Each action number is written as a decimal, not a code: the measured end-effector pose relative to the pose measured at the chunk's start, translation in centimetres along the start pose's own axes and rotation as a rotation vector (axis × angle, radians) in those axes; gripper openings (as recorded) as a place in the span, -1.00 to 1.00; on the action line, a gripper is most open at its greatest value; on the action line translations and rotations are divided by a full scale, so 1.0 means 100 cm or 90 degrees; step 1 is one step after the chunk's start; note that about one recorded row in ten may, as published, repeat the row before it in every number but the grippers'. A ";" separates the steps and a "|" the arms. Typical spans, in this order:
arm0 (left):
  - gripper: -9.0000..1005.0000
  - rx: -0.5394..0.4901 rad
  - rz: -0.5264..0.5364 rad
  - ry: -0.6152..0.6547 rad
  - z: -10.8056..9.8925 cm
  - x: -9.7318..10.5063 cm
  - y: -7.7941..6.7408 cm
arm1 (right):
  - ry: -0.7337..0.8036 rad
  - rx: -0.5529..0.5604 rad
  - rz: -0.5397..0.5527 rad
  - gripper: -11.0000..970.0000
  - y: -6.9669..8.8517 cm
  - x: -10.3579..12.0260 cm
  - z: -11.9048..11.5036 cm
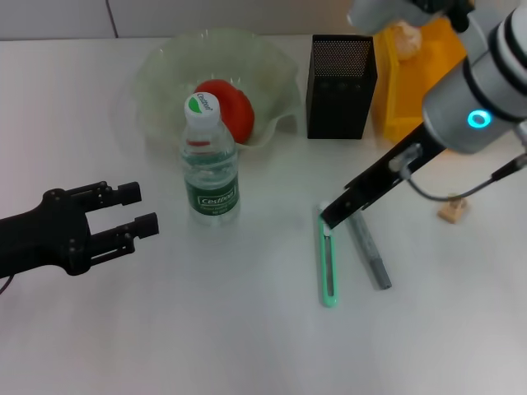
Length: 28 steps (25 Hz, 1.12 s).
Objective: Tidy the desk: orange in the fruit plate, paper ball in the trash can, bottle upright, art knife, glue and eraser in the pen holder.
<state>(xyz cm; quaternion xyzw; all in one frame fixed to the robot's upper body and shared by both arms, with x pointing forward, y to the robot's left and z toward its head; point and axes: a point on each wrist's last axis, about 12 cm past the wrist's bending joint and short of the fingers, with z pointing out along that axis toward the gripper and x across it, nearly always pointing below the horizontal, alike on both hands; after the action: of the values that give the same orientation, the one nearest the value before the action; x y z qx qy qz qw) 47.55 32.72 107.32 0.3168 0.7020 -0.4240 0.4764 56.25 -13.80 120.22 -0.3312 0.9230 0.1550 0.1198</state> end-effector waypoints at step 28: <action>0.21 -0.002 0.010 -0.015 0.015 0.002 0.000 | 0.009 0.034 -0.030 0.24 -0.017 -0.012 0.064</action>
<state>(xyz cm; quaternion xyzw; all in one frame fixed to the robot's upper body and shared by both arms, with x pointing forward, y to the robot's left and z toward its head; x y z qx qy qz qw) 48.09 31.35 106.88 0.3166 0.6944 -0.4232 0.4883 58.99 -12.04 114.30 -0.3510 0.9195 0.1248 0.1256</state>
